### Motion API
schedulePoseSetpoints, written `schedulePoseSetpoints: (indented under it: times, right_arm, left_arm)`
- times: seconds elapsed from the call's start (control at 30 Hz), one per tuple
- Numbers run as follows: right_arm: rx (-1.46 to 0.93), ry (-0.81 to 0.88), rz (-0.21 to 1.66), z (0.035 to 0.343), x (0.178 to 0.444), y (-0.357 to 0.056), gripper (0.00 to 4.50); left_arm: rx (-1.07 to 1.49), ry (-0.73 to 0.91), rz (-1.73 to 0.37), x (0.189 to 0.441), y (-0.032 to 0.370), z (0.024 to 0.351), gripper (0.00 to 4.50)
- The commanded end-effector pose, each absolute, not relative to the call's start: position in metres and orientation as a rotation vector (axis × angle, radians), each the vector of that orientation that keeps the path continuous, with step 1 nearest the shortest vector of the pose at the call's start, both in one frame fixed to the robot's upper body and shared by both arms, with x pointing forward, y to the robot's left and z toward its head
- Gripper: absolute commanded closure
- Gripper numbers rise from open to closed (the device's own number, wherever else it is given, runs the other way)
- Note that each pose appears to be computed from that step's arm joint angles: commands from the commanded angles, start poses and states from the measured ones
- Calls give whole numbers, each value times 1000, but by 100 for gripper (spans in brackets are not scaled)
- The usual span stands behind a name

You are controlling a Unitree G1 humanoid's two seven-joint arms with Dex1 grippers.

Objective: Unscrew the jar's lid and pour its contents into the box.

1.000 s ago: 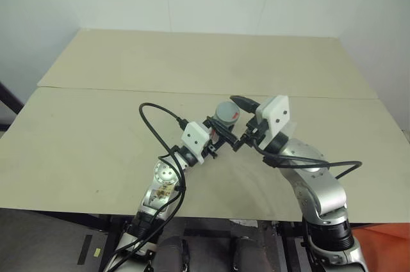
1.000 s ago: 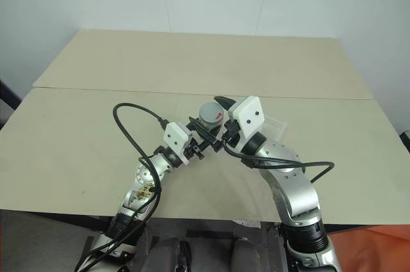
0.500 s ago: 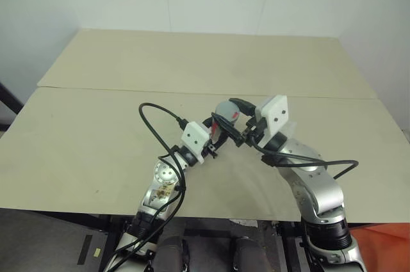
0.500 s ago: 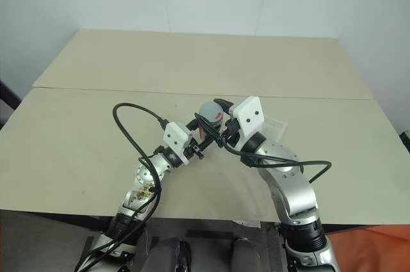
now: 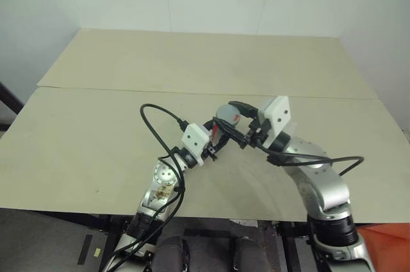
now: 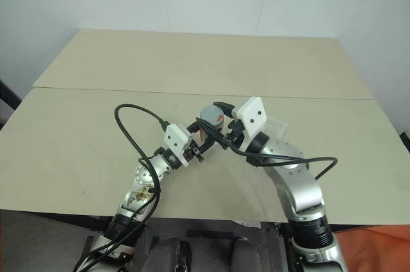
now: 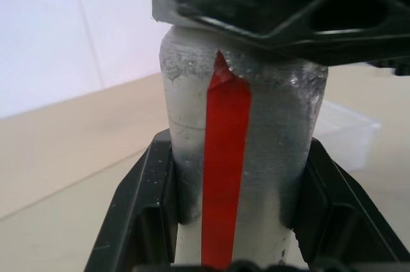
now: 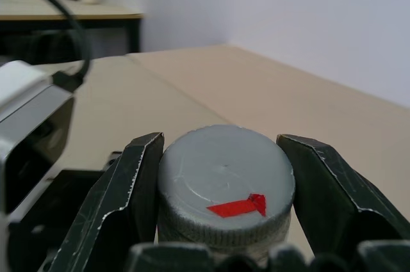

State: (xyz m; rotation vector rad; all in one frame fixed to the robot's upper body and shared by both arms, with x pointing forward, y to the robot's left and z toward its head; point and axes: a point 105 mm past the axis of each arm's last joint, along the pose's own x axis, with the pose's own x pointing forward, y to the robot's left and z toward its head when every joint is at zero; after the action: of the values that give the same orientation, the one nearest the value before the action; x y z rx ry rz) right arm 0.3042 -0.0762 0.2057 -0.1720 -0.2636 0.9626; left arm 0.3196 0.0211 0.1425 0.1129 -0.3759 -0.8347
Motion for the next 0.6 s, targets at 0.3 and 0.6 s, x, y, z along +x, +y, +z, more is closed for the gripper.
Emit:
schedulePoseSetpoints:
  times: [0.3,0.6]
  right_arm:
    - [-307,-269,1638,218,281,-82,172]
    - [-339,-176,1863,219,298,-79,172]
  left_arm:
    - [54,-441,-1046,288,11,162,257]
    - [52,-440,-1091,284,9,162,257]
